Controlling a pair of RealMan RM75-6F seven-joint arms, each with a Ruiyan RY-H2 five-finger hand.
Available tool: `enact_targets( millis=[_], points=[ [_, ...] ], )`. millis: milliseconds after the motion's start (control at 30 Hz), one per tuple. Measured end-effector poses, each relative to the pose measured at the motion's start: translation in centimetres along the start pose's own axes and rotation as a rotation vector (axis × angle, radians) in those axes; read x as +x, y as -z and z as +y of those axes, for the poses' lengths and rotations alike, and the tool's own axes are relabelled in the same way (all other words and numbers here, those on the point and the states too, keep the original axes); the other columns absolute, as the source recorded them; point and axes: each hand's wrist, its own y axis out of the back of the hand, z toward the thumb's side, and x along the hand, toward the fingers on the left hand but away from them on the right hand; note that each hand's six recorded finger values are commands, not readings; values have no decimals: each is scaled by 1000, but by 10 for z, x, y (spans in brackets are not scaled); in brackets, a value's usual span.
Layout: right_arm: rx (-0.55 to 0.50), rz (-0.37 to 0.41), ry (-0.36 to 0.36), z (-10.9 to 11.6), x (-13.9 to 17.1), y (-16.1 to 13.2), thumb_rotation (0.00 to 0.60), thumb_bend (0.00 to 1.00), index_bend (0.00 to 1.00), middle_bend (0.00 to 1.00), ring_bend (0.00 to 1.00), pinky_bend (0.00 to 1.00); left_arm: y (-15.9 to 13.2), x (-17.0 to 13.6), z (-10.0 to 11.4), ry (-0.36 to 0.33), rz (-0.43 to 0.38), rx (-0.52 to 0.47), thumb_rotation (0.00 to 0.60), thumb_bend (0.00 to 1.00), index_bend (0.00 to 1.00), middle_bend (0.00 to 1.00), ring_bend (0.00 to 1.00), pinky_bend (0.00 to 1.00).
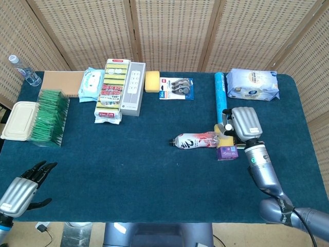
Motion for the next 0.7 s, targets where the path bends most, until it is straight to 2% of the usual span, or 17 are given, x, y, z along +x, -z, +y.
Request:
enact_targets(
  millis=[700],
  points=[
    [-10, -33, -67, -24, -13, 7, 600, 399, 785, 970, 1000, 1000, 2, 1, 1, 1, 6, -4, 600, 114, 1, 170, 104, 299]
  ],
)
